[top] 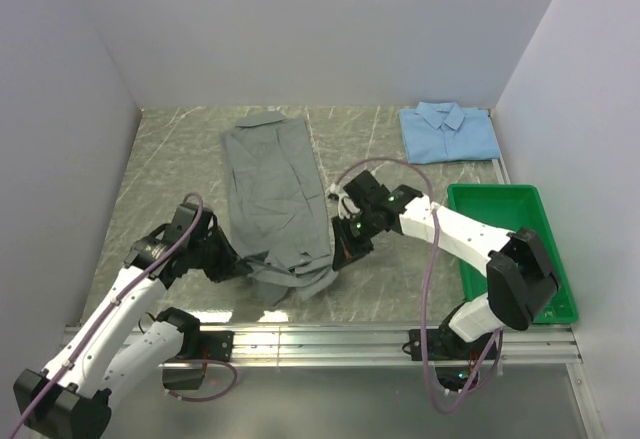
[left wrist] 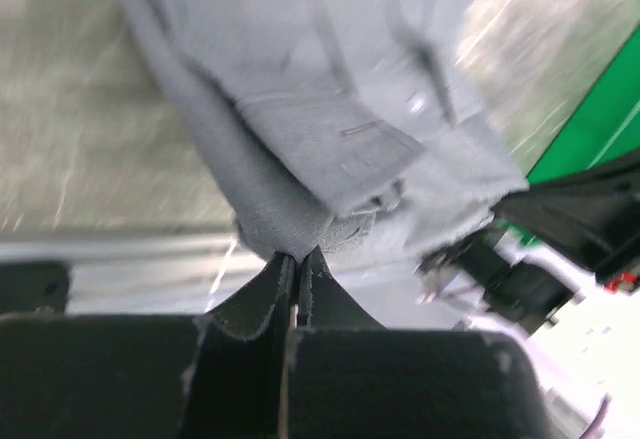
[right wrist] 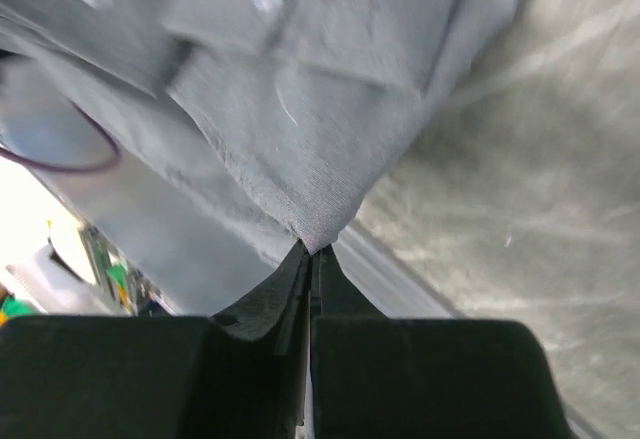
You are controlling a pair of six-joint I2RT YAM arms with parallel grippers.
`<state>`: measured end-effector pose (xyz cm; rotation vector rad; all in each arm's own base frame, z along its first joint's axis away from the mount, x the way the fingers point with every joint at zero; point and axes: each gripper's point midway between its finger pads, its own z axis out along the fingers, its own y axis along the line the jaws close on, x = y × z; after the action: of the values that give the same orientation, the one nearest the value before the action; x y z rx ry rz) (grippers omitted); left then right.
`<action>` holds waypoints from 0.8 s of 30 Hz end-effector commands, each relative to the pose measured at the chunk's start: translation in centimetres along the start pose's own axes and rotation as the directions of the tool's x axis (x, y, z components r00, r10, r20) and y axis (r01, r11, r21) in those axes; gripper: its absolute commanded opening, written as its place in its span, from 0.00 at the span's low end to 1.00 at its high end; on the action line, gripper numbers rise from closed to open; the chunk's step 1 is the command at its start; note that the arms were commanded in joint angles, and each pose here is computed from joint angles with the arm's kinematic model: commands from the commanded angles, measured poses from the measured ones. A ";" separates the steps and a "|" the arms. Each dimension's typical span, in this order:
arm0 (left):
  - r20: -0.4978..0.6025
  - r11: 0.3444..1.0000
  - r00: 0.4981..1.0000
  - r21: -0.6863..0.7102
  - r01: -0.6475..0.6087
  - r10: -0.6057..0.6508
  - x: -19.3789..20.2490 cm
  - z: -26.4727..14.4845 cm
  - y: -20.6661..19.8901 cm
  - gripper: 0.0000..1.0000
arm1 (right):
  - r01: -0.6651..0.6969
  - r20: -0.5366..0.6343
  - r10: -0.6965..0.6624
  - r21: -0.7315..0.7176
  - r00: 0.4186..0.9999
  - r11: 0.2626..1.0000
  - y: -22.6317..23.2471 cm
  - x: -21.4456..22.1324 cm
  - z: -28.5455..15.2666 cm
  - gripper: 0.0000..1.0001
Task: Fold and stack the long sleeve shirts
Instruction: Fold the shirt
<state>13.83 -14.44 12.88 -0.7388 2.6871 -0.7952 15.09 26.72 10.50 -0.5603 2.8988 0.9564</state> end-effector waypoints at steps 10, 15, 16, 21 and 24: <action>0.492 0.998 0.869 0.041 0.040 -0.055 -13.4 1.9 -5.7 0.00 | 0.058 0.225 -0.057 0.002 0.973 0.998 1.5 -13.8 -1.8 0.00; 0.611 1.000 0.791 0.002 0.031 -0.026 -17.8 1.8 -6.6 0.01 | 0.074 0.265 -0.089 0.068 0.960 0.995 0.1 -17.9 -0.8 0.00; 0.630 0.999 0.776 0.012 0.030 -0.030 -18.8 1.7 -7.1 0.01 | 0.085 0.273 -0.103 0.079 0.956 0.993 -0.1 -18.9 -0.6 0.00; 0.658 0.999 0.752 0.033 0.025 -0.040 -21.4 2.3 -7.8 0.01 | 0.087 0.329 -0.123 0.124 0.936 0.988 -1.3 -22.3 -0.3 0.00; 0.656 0.999 0.754 0.031 0.027 -0.040 -22.5 3.2 -8.0 0.00 | 0.102 0.364 -0.148 0.141 0.920 0.985 -1.6 -24.0 -0.2 0.00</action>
<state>33.86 -9.77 13.60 -0.9022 2.1443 -0.4009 34.96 32.84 11.47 -0.4739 2.6486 0.8090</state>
